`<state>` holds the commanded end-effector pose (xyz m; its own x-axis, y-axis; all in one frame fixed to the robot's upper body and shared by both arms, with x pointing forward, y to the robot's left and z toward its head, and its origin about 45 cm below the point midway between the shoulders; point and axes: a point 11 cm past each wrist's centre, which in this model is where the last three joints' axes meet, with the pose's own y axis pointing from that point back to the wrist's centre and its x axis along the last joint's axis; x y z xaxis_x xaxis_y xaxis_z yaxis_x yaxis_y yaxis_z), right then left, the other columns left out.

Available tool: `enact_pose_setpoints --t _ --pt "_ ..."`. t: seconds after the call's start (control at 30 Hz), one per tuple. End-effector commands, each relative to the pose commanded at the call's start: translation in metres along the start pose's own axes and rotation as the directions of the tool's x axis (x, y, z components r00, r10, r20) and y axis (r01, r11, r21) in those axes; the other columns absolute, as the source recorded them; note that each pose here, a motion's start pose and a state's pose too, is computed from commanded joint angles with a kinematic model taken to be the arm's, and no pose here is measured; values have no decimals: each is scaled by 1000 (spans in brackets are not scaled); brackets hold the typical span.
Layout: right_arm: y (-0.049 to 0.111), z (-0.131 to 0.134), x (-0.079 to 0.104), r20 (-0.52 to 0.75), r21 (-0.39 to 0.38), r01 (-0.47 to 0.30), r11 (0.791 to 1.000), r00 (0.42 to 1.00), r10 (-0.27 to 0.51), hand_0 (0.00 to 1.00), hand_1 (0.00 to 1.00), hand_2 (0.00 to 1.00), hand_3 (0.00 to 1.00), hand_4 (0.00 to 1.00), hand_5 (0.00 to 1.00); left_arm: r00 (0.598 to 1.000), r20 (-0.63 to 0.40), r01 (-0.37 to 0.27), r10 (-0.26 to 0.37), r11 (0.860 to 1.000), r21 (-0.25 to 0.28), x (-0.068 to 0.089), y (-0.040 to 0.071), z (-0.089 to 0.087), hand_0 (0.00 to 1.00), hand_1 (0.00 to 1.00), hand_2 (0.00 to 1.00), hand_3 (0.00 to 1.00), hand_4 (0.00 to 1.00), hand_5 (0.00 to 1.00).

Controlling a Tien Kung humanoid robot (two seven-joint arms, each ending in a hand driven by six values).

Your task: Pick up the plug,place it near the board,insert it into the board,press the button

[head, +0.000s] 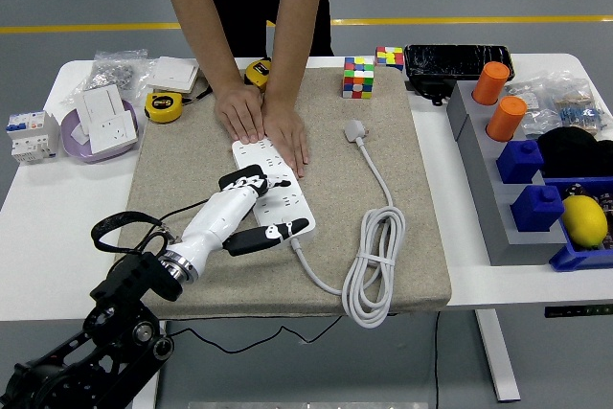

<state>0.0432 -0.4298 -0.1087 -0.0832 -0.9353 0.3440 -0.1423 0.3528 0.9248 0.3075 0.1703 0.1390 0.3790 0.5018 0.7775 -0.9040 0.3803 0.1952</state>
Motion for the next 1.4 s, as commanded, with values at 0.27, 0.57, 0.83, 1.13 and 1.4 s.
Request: enact_pose_setpoints --t 0.27,0.57,0.83,1.13,1.4 --pt "0 0 -1 1 -1 1 1000 1000 -1 807 711 716 758 998 993 1000 9 -17 17 1000 -19 6 1 6 922 943 883 872 998 998" --pt "0 -2 1 3 3 -3 1000 1000 3 807 711 717 759 998 995 997 8 -79 81 986 -147 30 14 59 815 807 775 848 989 883" --pt "0 -3 1 3 4 -3 1000 1000 3 807 711 716 758 998 995 971 236 54 -44 998 -38 19 22 80 314 263 358 739 715 322" --pt "0 -3 4 3 3 -8 1000 1000 8 807 711 716 758 998 995 918 330 187 -221 973 132 4 16 58 150 55 158 835 467 97" --pt "0 -4 2 3 4 -5 1000 1000 5 807 710 716 758 998 996 919 316 190 -235 967 168 -4 8 44 145 53 158 885 447 37"
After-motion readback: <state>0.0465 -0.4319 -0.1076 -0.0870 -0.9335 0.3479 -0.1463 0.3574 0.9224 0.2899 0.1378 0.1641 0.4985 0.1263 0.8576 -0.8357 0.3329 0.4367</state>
